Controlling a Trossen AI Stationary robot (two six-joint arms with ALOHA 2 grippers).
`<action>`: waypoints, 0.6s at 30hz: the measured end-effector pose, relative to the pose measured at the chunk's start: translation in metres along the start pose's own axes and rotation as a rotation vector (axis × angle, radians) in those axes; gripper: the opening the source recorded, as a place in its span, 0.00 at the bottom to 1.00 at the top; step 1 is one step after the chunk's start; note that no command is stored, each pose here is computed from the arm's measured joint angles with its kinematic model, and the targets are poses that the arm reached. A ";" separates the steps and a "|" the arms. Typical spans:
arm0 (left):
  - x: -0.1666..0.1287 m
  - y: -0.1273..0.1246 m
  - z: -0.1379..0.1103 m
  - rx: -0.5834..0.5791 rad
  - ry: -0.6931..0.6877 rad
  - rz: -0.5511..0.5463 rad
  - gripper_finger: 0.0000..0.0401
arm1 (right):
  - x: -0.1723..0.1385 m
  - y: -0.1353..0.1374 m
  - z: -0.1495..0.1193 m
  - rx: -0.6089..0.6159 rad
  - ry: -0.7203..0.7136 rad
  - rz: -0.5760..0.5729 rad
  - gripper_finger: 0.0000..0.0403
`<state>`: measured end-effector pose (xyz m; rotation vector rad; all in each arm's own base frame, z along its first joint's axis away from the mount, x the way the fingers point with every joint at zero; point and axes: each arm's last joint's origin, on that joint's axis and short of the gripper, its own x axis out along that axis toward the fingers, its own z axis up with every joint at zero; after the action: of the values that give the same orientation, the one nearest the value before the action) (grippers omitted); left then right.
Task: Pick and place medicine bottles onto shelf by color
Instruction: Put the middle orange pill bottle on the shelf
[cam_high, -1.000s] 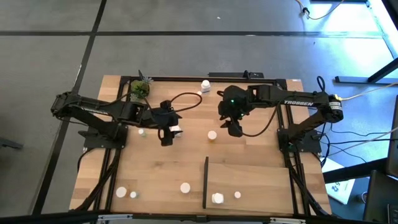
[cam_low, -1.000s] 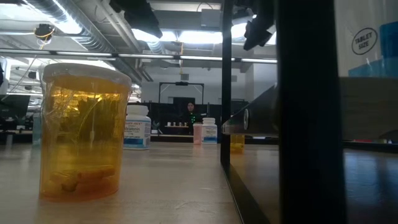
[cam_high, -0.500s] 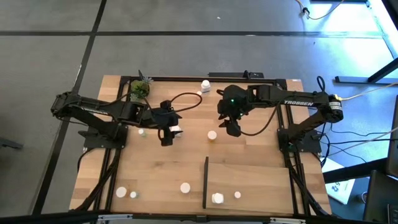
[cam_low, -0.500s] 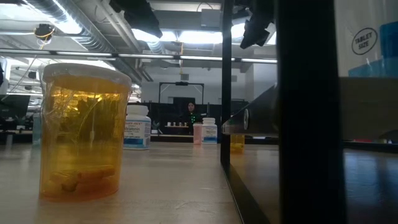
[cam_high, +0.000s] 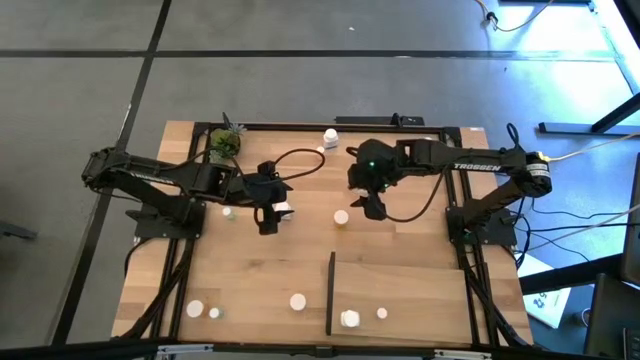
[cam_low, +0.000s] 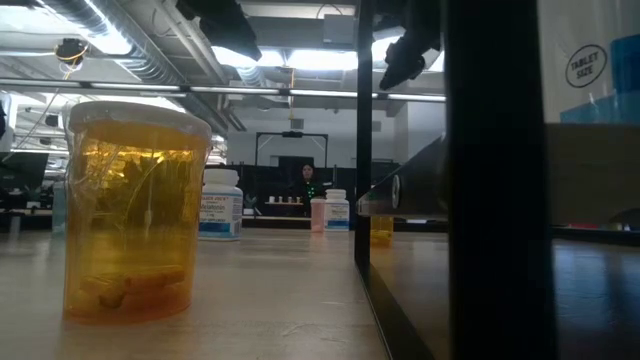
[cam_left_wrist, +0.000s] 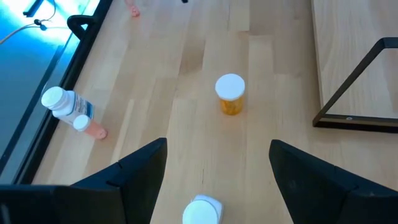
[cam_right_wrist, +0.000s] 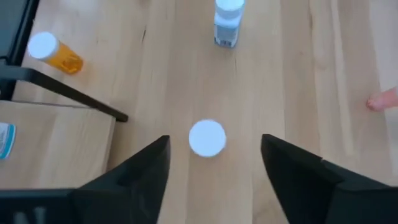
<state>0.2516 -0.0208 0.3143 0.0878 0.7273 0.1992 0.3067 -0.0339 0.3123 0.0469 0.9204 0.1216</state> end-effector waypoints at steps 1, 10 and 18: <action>0.000 0.000 0.000 0.000 0.000 0.000 0.69 | 0.000 0.000 0.000 -0.013 -0.004 -0.001 0.69; 0.000 0.000 0.000 0.000 0.000 0.000 0.69 | 0.013 0.001 -0.004 -0.007 0.034 -0.089 0.78; 0.000 0.000 0.001 -0.002 -0.007 -0.001 0.69 | 0.060 -0.006 -0.027 -0.024 0.067 -0.034 0.78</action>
<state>0.2520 -0.0209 0.3148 0.0865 0.7206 0.1987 0.3218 -0.0330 0.2482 0.0051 0.9860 0.1025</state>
